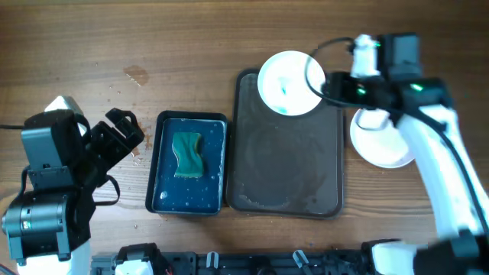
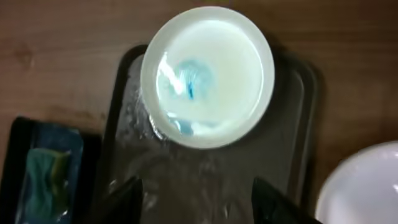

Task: Clean dirty plates on tray and stack at the side
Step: 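Grip the last plate rim with the right gripper and drag it to tray center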

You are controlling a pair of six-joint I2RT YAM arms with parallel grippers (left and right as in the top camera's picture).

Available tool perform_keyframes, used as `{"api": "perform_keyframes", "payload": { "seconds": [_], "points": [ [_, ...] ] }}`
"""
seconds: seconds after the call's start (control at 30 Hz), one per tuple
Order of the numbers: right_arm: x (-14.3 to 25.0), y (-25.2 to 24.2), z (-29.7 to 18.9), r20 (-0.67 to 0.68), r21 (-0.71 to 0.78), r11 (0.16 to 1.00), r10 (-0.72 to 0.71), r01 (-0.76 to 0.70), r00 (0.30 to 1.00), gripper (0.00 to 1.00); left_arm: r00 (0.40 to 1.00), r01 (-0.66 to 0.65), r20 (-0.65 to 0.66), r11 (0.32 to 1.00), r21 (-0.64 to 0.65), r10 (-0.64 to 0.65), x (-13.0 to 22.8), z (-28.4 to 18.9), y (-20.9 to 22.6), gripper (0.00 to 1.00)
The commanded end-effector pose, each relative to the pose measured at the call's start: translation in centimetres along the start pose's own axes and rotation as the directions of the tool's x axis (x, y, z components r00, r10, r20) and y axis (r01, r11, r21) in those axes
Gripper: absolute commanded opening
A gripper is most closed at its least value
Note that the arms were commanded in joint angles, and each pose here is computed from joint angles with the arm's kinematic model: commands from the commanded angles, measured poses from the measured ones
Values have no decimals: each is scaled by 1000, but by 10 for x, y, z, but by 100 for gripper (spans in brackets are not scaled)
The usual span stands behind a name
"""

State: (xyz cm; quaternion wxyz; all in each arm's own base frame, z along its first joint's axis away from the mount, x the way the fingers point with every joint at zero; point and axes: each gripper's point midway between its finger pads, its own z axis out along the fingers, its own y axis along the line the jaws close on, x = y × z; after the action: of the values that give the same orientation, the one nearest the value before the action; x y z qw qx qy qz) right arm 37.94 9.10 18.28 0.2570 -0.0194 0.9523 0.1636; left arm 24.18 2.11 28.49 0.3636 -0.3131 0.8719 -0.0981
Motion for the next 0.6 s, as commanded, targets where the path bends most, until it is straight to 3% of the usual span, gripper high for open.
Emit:
{"api": "perform_keyframes", "payload": {
  "seconds": [0.0, 0.17, 0.23, 0.27, 0.33, 0.47, 0.57],
  "points": [
    [-8, -26, 60, -28, 46, 999, -7, 8, 1000, 52, 1000, -1, 20, 1000, -2, 1, -5, -4, 0, 100],
    [-15, -56, 141, -10, 72, 997, -5, 5, 1000, 46, 1000, -1, 19, 1000, -2, 1, -5, -4, 0, 100],
    [-8, -77, 169, -15, 145, 989, 26, -24, 1000, 39, 1000, -1, 19, 1000, -2, 1, -5, -4, 0, 100],
    [-5, -83, 174, -19, 168, 985, 45, -41, 999, 33, 1000, -1, 20, 1000, -2, 1, -5, -4, 0, 100],
    [-1, -85, 176, -29, 176, 983, 61, -54, 998, 4, 1000, -1, 20, 1000, -1, 1, -5, -4, 0, 100],
    [-9, -76, 152, -18, 167, 984, 60, -56, 998, 4, 1000, -1, 19, 1000, -2, 1, -5, -4, 0, 100],
    [-18, -63, 127, 2, 139, 990, 10, -10, 1000, 28, 1000, -1, 20, 1000, -1, 1, -5, -4, 0, 100]
  ]
}}
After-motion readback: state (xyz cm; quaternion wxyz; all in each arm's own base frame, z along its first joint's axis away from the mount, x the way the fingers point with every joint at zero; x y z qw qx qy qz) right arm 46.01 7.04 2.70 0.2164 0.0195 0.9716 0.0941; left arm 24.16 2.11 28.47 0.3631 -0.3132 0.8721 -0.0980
